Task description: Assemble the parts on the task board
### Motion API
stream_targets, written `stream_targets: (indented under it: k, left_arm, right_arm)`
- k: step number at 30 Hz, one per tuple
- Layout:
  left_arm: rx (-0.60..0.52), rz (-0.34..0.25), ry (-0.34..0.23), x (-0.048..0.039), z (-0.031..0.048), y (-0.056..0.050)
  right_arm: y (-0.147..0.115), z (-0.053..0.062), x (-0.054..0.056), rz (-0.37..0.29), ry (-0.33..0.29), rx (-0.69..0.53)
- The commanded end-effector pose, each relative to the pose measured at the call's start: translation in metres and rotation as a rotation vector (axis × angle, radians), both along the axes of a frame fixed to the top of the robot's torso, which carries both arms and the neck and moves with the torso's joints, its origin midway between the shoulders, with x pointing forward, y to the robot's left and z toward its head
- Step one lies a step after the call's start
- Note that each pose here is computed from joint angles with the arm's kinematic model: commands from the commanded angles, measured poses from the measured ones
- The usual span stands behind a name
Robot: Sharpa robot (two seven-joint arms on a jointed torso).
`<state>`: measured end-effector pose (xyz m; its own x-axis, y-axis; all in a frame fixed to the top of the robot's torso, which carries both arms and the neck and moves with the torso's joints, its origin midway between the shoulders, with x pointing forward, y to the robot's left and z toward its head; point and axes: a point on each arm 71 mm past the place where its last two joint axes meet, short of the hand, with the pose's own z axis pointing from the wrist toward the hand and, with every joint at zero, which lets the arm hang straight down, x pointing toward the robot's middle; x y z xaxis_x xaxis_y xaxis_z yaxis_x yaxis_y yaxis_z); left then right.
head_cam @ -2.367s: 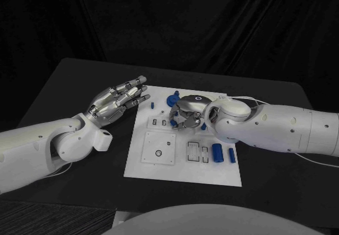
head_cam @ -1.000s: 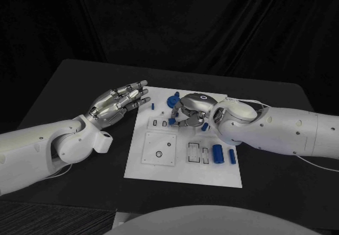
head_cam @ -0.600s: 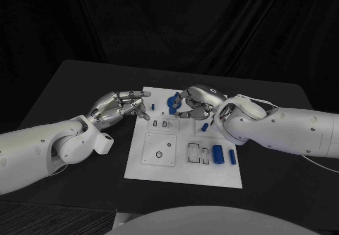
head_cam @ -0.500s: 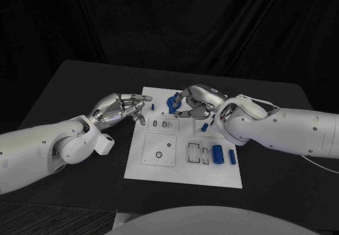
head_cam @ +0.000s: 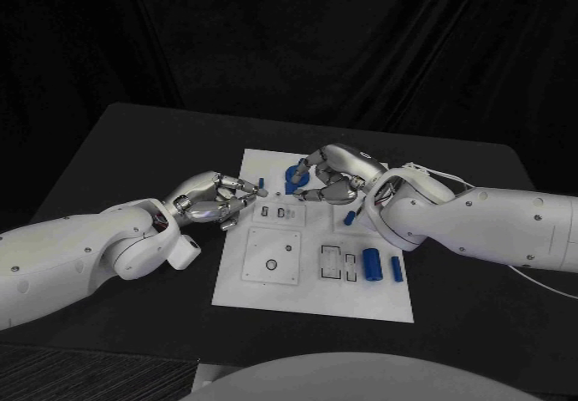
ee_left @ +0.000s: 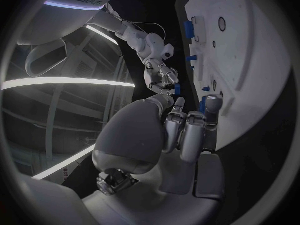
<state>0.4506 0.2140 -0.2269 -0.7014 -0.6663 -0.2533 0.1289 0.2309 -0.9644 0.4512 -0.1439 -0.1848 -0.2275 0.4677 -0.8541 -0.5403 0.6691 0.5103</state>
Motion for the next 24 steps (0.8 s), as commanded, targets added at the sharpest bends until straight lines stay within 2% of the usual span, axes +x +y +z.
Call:
stream_targets:
  k: [1, 24]
  left_arm:
    - [0.059, 0.011, -0.015, 0.0007, -0.0029, -0.002]
    - [0.060, -0.044, 0.013, 0.0003, -0.0073, -0.022]
  right_arm:
    - [0.002, 0.000, 0.000, 0.005, 0.020, 0.018]
    - [0.014, -0.008, 0.006, 0.032, 0.083, -0.031]
